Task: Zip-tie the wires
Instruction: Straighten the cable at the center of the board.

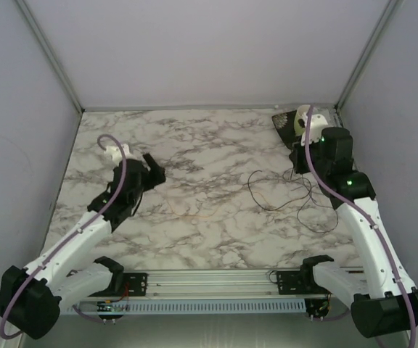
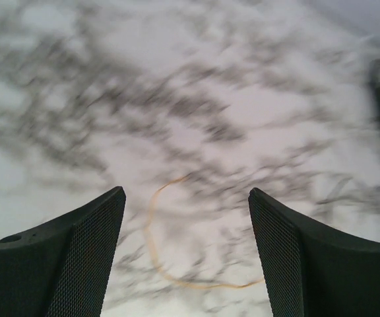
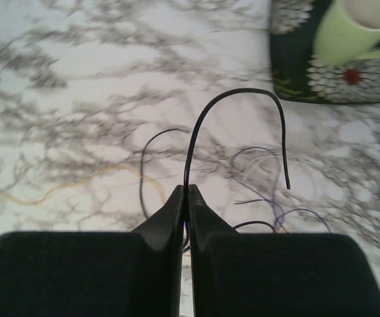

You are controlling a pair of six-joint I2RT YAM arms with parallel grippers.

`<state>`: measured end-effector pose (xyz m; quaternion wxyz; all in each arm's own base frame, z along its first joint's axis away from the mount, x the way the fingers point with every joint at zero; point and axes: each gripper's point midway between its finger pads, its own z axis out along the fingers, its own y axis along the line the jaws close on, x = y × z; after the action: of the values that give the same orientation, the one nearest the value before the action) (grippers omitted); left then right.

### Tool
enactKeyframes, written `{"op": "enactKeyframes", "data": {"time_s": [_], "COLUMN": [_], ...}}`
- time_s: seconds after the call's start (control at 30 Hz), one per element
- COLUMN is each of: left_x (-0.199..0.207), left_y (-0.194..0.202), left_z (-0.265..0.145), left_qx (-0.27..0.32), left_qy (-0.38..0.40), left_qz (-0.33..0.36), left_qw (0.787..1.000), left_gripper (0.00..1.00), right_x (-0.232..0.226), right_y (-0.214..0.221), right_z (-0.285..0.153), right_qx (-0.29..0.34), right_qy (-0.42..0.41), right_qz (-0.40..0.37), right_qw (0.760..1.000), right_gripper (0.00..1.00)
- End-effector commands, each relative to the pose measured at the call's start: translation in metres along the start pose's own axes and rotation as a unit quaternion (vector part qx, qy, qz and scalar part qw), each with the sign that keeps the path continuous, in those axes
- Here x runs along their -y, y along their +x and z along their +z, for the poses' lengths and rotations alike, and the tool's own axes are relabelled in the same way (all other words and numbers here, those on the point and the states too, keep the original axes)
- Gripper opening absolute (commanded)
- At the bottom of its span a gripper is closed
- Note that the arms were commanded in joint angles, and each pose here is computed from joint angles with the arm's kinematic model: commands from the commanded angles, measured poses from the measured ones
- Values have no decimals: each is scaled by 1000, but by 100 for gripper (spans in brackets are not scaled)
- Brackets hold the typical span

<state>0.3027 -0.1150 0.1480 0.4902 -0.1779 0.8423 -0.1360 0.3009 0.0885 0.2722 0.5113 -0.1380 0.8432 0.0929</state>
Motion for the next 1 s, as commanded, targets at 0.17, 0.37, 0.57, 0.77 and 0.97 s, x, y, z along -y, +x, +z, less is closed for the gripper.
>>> {"op": "enactKeyframes", "data": {"time_s": [0.17,0.37,0.57,0.77,0.97], "left_x": [145,204,265,316,339], "left_y": [-62,-54,-29,-7,5], "left_z": [-18,-12,-3,0,-1], "left_qx": [-31,-56,-91,-109,-120], "left_qy": [223,285,341,380,396], "left_qz": [-20,-71,-96,-104,-118], "left_qw": [974,954,931,913,903], "left_gripper": [77,77,75,73,69], "right_x": [-64,-80,-93,-101,-104], "right_y": [7,23,27,30,33], "right_z": [-8,-7,-3,3,2], "right_qx": [59,73,76,67,67], "right_qy": [-187,-217,-230,-240,-240], "right_qz": [-106,-154,-171,-173,-176], "right_qw": [975,961,955,953,952], "right_gripper": [0,0,0,0,0]}}
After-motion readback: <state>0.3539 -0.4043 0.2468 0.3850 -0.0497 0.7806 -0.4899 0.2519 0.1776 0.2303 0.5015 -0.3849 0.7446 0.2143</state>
